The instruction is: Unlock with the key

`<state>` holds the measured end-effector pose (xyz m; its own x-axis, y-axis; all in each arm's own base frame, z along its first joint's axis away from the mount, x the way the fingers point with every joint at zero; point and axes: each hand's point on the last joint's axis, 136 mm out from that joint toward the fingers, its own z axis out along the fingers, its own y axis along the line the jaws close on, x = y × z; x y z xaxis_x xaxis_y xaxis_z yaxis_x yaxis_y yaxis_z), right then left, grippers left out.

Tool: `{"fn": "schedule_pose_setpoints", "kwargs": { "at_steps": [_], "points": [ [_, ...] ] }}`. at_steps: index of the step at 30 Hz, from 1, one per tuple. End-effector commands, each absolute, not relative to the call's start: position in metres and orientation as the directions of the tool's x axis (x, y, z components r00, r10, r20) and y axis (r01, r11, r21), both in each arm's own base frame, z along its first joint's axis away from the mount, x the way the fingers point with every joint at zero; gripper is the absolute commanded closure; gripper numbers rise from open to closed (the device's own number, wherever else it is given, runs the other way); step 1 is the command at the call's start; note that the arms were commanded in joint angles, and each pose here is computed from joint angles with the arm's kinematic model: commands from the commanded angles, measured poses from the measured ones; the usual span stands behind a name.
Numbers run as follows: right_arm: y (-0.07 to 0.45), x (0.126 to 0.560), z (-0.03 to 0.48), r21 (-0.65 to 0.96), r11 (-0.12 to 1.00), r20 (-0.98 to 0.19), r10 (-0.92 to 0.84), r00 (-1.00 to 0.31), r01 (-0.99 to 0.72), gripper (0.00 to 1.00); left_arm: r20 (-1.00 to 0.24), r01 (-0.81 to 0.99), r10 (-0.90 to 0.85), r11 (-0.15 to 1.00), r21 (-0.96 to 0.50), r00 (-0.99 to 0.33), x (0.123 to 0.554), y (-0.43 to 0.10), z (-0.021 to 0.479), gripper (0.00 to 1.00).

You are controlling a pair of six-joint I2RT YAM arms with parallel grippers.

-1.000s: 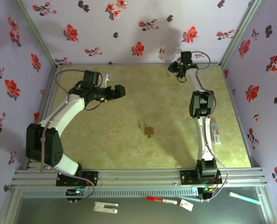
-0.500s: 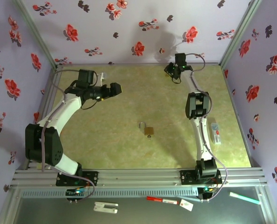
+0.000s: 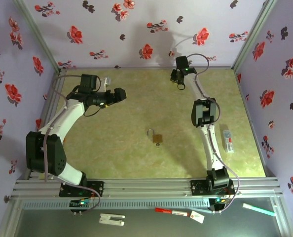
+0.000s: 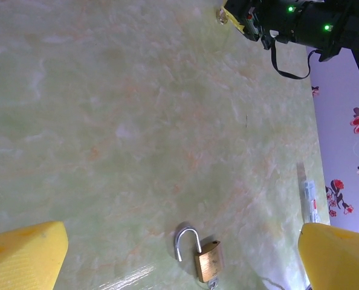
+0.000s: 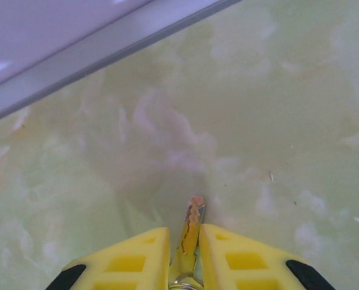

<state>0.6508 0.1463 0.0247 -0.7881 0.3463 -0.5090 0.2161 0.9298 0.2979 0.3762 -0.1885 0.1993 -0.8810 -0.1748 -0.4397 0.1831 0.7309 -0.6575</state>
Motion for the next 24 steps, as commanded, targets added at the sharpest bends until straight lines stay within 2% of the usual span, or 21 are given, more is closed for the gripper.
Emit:
{"fn": "schedule_pose_setpoints", "kwargs": {
  "at_steps": [1,12,17,21,24],
  "points": [
    [0.143,0.587,-0.021,0.111,0.971,-0.308,0.236,-0.922,0.212,0.82,-0.438,0.196,-0.165,0.718,-0.668,-0.884,0.367,-0.187,0.207,0.02],
    [0.146,0.53,-0.041,-0.008,0.992,-0.155,0.122,-0.98,0.125,0.93,-0.436,0.189,-0.178,0.714,-0.674,-0.882,0.355,-0.181,0.211,0.05],
    [0.155,0.497,-0.033,-0.015,0.997,-0.163,0.073,-0.984,0.076,0.95,-0.444,0.193,-0.175,0.721,-0.666,-0.879,0.344,-0.177,0.215,0.05],
    [0.176,0.461,-0.022,-0.026,0.994,-0.169,-0.109,-0.98,-0.106,0.95,-0.458,0.2,-0.177,0.724,-0.66,-0.871,0.334,-0.172,0.219,0.05],
    [0.187,0.414,-0.022,-0.069,0.956,-0.102,-0.292,-0.951,-0.286,0.96,-0.472,0.204,-0.18,0.73,-0.652,-0.863,0.328,-0.169,0.221,0.05]
  ]
}}
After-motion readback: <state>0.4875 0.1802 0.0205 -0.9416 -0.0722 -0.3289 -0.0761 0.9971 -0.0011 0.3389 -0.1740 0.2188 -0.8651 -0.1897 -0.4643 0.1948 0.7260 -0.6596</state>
